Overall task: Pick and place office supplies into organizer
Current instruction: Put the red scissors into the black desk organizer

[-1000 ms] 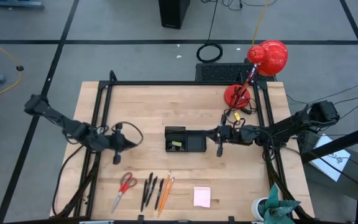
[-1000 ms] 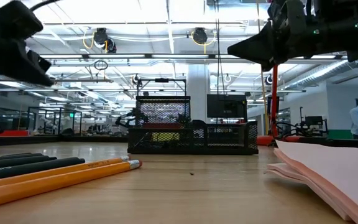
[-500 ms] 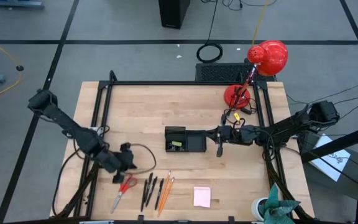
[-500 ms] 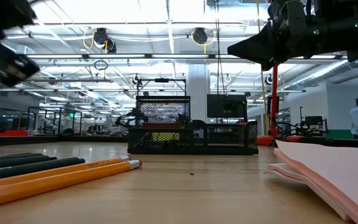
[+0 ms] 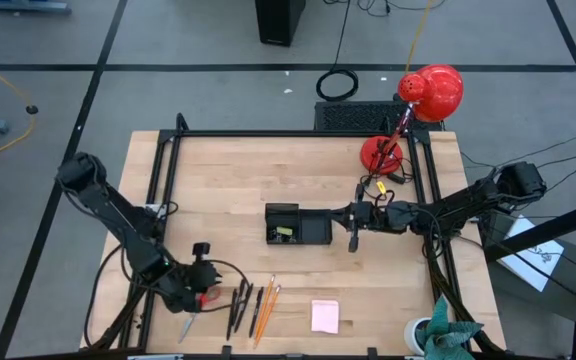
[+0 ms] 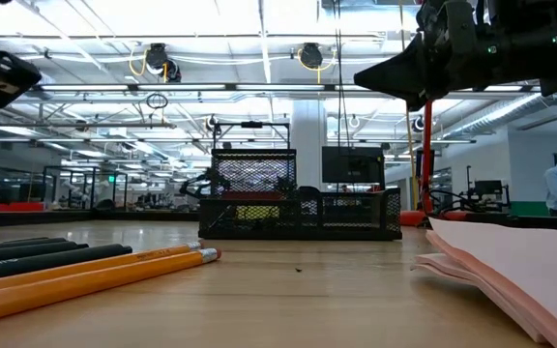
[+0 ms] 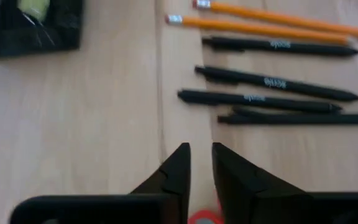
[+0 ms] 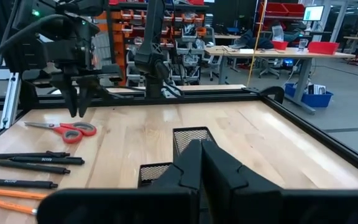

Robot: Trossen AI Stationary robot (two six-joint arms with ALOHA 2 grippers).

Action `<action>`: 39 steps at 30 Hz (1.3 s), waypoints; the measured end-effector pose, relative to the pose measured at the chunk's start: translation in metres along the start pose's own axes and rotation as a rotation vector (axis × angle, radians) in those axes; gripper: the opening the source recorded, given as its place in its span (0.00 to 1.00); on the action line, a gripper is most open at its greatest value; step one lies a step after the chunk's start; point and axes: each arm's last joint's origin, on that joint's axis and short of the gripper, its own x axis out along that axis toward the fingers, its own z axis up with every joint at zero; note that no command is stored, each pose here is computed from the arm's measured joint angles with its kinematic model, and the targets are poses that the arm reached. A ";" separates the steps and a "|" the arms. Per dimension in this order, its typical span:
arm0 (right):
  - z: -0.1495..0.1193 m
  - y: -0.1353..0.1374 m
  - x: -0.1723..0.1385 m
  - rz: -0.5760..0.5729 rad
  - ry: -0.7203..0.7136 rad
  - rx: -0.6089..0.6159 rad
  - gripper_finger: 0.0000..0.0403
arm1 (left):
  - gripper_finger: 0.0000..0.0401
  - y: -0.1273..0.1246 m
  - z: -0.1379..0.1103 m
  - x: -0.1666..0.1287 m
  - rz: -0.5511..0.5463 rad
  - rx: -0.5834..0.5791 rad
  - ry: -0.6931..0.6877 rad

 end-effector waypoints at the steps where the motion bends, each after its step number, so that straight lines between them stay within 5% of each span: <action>1: 0.000 0.000 0.000 0.000 0.003 -0.001 0.01 | 0.21 -0.001 -0.001 0.001 -0.014 -0.004 0.016; 12: -0.001 0.000 0.000 -0.001 0.008 -0.003 0.01 | 0.37 0.000 -0.006 0.001 -0.059 -0.064 0.111; 22: -0.001 0.000 0.000 -0.002 0.011 0.000 0.01 | 0.37 0.012 -0.034 0.000 0.053 -0.324 0.360; 39: -0.001 0.000 0.000 -0.003 0.013 0.002 0.01 | 0.37 0.007 -0.042 0.003 0.048 -0.457 0.308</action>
